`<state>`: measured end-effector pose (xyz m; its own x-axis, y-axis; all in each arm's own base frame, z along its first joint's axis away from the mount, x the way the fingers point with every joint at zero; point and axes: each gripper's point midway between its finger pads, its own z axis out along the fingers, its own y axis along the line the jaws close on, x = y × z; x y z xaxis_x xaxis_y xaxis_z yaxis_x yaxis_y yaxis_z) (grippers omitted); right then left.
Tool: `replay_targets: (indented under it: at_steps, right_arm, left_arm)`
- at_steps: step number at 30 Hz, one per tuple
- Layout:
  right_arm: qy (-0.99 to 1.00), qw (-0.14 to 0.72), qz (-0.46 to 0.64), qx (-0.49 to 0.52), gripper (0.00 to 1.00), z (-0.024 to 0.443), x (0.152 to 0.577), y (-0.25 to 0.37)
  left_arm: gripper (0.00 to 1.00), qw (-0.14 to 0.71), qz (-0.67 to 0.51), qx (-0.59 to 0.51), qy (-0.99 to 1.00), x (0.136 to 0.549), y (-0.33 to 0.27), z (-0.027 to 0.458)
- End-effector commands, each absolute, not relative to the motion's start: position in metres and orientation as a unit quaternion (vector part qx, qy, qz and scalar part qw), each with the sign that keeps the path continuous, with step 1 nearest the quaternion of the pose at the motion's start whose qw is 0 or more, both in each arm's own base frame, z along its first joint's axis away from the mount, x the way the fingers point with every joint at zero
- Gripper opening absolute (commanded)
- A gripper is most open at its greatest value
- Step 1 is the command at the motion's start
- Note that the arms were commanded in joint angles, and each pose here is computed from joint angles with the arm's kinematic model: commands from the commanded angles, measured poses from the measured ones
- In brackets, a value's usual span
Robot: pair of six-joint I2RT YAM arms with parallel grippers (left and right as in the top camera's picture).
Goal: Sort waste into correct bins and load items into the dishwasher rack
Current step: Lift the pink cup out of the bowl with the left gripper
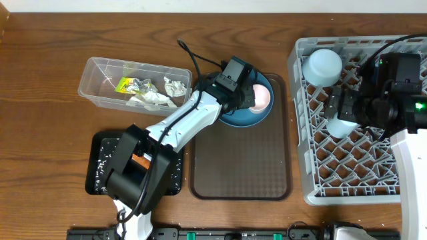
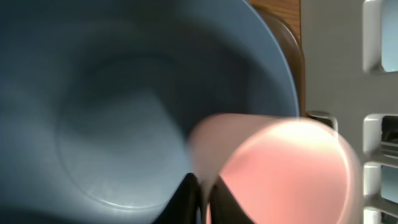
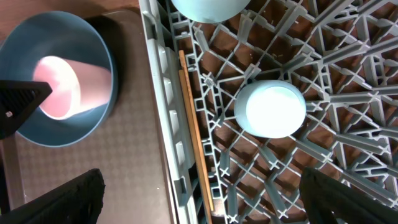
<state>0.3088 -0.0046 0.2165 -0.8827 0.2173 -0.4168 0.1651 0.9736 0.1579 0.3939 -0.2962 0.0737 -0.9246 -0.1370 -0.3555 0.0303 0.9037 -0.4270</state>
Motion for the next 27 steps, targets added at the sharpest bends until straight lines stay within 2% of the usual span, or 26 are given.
replay_targets:
  at_steps: [1, 8, 15, 19, 23, 27]
  right_arm:
    - [0.966, 0.231, 0.060, 0.098, 0.99, 0.223, 0.311, -0.008]
    - [0.966, 0.231, 0.060, 0.098, 0.99, 0.224, 0.311, -0.008]
    - [0.966, 0.231, 0.060, 0.098, 0.99, 0.224, 0.311, -0.008]
    - [0.966, 0.231, 0.060, 0.098, 0.99, 0.224, 0.311, -0.008]
    - [0.966, 0.231, 0.060, 0.098, 0.99, 0.224, 0.311, -0.008]
    - [0.966, 0.231, 0.060, 0.098, 0.99, 0.224, 0.311, -0.008]
  left_arm:
    - [0.06, 0.188, -0.205, -0.031, 0.960, 0.395, -0.291, 0.064]
    - [0.06, 0.201, -0.216, -0.044, 0.955, 0.403, -0.280, 0.082]
    - [0.06, 0.235, -0.274, -0.040, 0.932, 0.398, -0.271, 0.157]
    - [0.06, 0.196, -0.355, 0.004, 0.914, 0.358, -0.280, 0.205]
    - [0.06, 0.143, -0.432, 0.111, 0.884, 0.298, -0.289, 0.246]
    - [0.06, 0.131, -0.432, 0.183, 0.873, 0.253, -0.274, 0.264]
